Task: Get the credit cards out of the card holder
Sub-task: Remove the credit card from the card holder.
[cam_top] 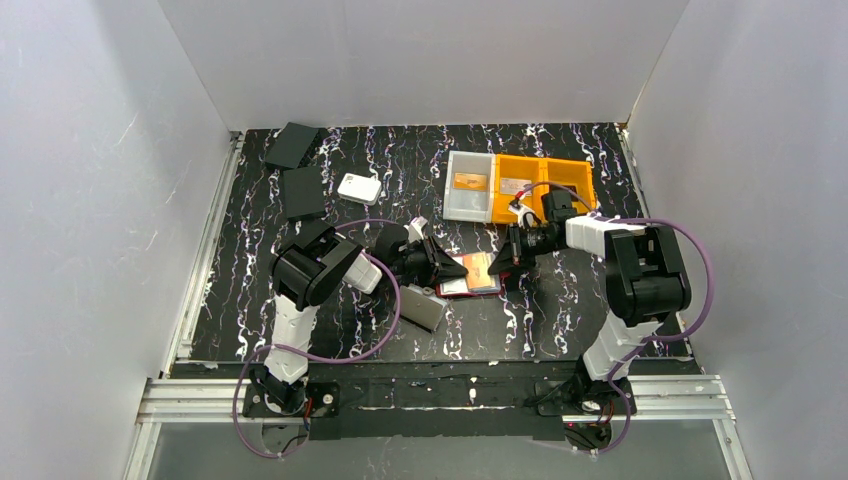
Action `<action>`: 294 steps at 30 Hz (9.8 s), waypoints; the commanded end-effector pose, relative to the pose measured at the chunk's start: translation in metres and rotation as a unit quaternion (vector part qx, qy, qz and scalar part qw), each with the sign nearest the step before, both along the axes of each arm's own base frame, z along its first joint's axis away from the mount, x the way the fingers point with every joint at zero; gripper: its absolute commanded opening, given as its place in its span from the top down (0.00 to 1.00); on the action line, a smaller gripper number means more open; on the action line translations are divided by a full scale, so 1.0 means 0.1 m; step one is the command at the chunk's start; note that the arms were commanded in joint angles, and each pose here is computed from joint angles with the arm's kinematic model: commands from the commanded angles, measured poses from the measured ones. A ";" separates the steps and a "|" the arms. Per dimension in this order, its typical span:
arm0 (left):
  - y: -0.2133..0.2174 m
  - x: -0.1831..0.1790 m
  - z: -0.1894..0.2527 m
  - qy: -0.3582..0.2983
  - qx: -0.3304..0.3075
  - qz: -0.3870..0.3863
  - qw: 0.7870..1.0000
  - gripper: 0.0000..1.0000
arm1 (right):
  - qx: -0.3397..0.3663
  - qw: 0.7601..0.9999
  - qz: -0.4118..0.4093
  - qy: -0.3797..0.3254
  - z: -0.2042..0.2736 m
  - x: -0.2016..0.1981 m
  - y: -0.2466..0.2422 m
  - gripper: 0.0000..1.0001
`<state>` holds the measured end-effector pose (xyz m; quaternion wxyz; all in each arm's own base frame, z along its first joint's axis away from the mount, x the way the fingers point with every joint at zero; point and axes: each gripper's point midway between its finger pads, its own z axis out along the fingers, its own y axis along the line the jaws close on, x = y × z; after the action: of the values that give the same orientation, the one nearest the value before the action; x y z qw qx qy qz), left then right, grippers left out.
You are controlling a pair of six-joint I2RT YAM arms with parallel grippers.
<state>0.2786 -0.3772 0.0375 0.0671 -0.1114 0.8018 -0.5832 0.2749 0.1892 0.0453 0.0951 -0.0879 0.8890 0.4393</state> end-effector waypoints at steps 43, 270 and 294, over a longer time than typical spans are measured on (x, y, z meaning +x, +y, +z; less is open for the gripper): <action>-0.06 0.03 0.13 -0.005 0.002 -0.003 1.000 0.80 | -0.256 0.950 0.055 -0.169 -0.14 0.25 -0.31 0.73; 0.02 -0.13 0.24 -0.003 0.012 -0.003 1.000 0.64 | -0.044 0.988 0.101 -0.106 0.15 -0.08 0.14 0.47; 0.03 -0.14 0.20 -0.004 0.016 -0.001 1.000 0.63 | 0.026 0.987 0.110 -0.115 0.41 -0.16 0.28 0.60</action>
<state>0.2658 -0.3712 0.0449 0.0589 -0.1267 0.8202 -0.5547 0.2583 0.2065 0.0641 0.1270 -0.2150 0.8679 0.4294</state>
